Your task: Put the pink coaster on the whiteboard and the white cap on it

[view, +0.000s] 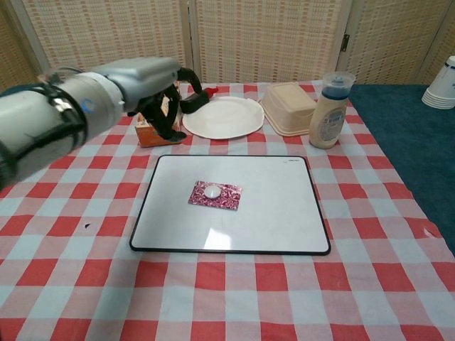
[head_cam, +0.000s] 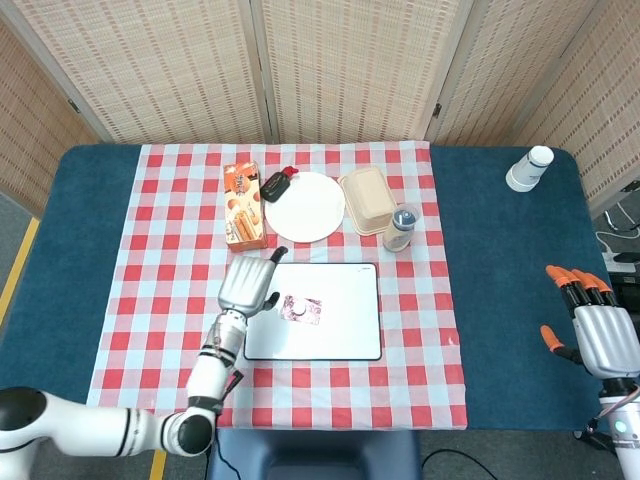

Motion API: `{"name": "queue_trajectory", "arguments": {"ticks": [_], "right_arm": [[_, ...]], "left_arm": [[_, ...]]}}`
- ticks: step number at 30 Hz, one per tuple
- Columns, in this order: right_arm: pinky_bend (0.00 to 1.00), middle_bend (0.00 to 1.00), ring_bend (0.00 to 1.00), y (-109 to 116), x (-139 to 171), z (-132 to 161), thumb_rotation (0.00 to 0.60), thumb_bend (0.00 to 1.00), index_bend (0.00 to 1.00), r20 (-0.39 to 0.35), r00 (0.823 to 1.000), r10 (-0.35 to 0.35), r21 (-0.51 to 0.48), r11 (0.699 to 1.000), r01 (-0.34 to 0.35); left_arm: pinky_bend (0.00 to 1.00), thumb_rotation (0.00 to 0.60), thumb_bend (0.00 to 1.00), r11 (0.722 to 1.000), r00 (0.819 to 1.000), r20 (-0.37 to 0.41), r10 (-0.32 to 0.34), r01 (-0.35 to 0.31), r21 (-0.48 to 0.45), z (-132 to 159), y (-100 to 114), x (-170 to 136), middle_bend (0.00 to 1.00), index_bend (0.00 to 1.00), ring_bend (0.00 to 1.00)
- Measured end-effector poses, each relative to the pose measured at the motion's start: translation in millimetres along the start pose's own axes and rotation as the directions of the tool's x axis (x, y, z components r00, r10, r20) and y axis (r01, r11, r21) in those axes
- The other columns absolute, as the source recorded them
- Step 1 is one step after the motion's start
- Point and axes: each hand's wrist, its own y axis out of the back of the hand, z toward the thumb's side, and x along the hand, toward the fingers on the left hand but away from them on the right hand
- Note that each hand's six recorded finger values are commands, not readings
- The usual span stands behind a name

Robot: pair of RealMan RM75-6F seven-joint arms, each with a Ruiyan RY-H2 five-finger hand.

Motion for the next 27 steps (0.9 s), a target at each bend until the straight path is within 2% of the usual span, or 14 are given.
{"name": "queue_trajectory", "arguments": {"ticks": [2,3,4,5,7,10,14,16,20,24,27], "right_arm": [[0.14,0.12,0.0,-0.7,0.0,1.4,0.6,0.3,0.09,-0.005,1.0,0.005,0.001,1.0,-0.005],[0.14,0.13,0.0,-0.7,0.3,2.3,0.6,0.29,0.09,-0.008,1.0,0.005,0.001,1.0,-0.005],[0.14,0.13,0.0,-0.3,0.8,3.4,0.6,0.29,0.09,-0.011,1.0,0.002,0.0,1.0,-0.002],[0.14,0.13,0.0,0.1,1.3,4.2,0.6,0.29,0.09,-0.013,1.0,-0.001,0.001,1.0,0.001],[0.14,0.13,0.0,0.0,2.4,6.3,0.6,0.3,0.09,-0.02,1.0,-0.004,0.003,1.0,0.004],[0.14,0.13,0.0,-2.2,2.2,8.6,0.6,0.29,0.09,-0.026,1.0,0.001,0.009,1.0,0.0],[0.14,0.13,0.0,-7.4,1.6,11.0,0.6,0.3,0.09,-0.029,0.999,0.016,0.022,1.0,-0.016],[0.14,0.13,0.0,-8.9,2.2,11.3,0.6,0.3,0.09,-0.028,0.999,0.019,0.028,0.999,-0.019],[0.14,0.13,0.0,-7.0,4.1,11.3,0.6,0.3,0.09,-0.023,1.0,0.001,0.033,0.999,-0.001],[0.14,0.13,0.0,-6.2,4.5,9.6,0.6,0.3,0.09,-0.013,1.0,-0.012,0.036,0.999,0.013],[0.14,0.13,0.0,-6.2,3.1,8.8,0.6,0.29,0.09,-0.008,1.0,-0.017,0.039,0.999,0.017]], "left_arm": [[0.39,0.6,0.19,0.999,0.999,0.04,0.028,-0.026,-0.036,-21.3,13.6,-22.9,0.15,0.03,0.19],[0.24,0.6,0.17,0.998,0.998,0.053,0.041,-0.038,-0.046,-30.8,18.2,-32.7,0.05,0.01,0.07],[0.14,0.6,0.17,0.997,0.996,0.064,0.055,-0.052,-0.051,-39.8,21.7,-42.4,0.01,0.0,0.01],[0.08,0.6,0.16,0.996,0.994,0.075,0.077,-0.073,-0.051,-50.9,24.2,-54.9,0.0,0.0,0.0],[0.03,0.6,0.15,0.993,0.99,0.086,0.116,-0.113,-0.04,-66.7,25.1,-71.6,0.0,0.0,0.0],[0.0,0.6,0.13,0.987,0.985,0.07,0.16,-0.159,-0.02,-101.6,15.7,-94.3,0.0,0.0,0.0],[0.0,0.6,0.11,0.988,0.989,-0.004,0.15,-0.15,-0.023,-160.3,-8.6,-131.2,0.0,0.0,0.0],[0.0,0.6,0.11,0.99,0.99,-0.014,0.141,-0.142,-0.02,-172.2,-13.8,-144.5,0.0,0.0,0.0],[0.0,0.6,0.11,0.995,0.994,-0.062,0.086,-0.083,0.045,-197.4,-20.9,-171.6,0.0,0.0,0.0],[0.0,0.6,0.11,0.998,0.993,-0.114,0.021,-0.015,0.055,-213.8,-25.9,-181.1,0.0,0.0,0.0],[0.0,0.6,0.11,0.999,0.991,-0.131,0.01,-0.005,0.036,-219.3,-27.4,-184.3,0.0,0.0,0.0]]}}
